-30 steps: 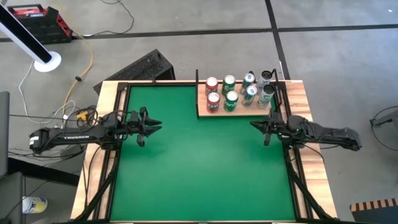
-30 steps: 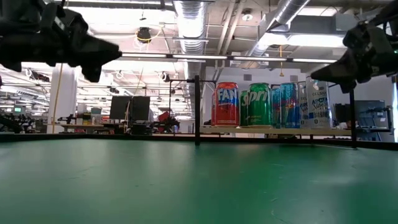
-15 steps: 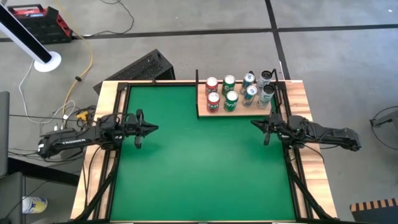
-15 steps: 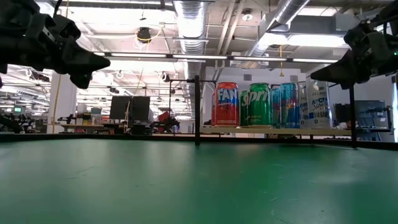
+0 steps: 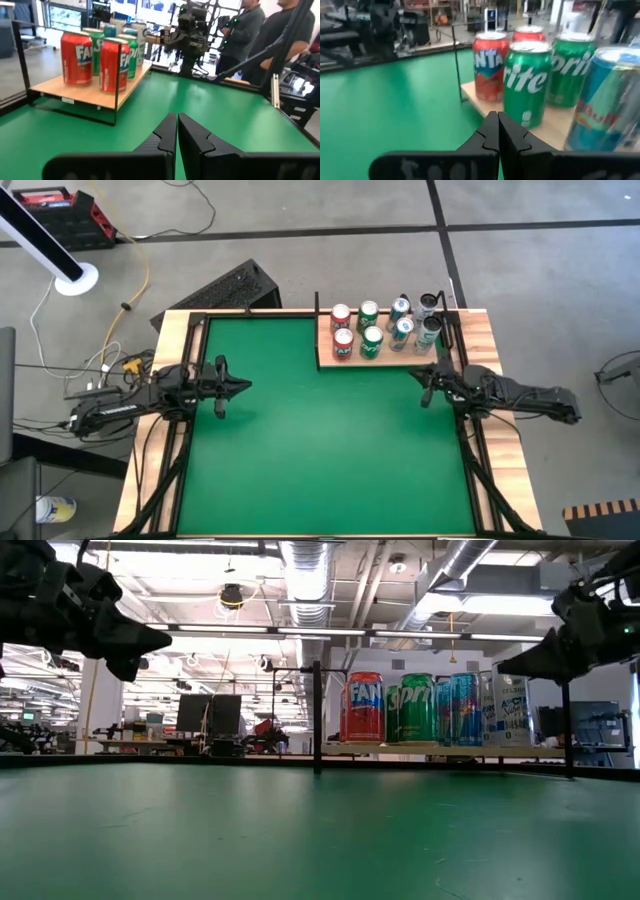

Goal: Place canned beverage on shelf
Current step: Return to Home Position

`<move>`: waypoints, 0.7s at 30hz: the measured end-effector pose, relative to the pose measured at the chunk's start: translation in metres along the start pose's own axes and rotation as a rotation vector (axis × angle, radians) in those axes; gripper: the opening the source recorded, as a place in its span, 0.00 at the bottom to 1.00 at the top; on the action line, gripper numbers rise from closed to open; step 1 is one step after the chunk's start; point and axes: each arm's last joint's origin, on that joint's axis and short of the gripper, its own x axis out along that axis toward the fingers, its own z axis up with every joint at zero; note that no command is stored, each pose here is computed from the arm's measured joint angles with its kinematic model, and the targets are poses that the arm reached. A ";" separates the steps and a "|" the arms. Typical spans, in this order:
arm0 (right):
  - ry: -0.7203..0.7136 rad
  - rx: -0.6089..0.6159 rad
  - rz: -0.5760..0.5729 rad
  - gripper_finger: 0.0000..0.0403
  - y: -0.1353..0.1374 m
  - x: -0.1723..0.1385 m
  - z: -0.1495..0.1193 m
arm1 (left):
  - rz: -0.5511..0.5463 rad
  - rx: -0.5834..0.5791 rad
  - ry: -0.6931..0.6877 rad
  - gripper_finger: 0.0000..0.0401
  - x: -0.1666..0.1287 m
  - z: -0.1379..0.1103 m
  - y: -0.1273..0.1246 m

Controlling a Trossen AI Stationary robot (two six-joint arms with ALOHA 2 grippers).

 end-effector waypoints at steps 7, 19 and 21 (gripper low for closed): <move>-0.082 0.034 0.167 0.08 0.004 0.004 0.002 | 0.045 0.017 0.004 0.00 0.000 -0.001 0.001; -0.036 0.041 0.200 0.12 0.006 0.006 -0.001 | 0.025 0.024 0.006 0.00 0.000 -0.001 0.001; -0.036 0.040 0.200 0.12 0.006 0.006 -0.001 | 0.025 0.020 0.006 0.00 0.000 -0.001 0.001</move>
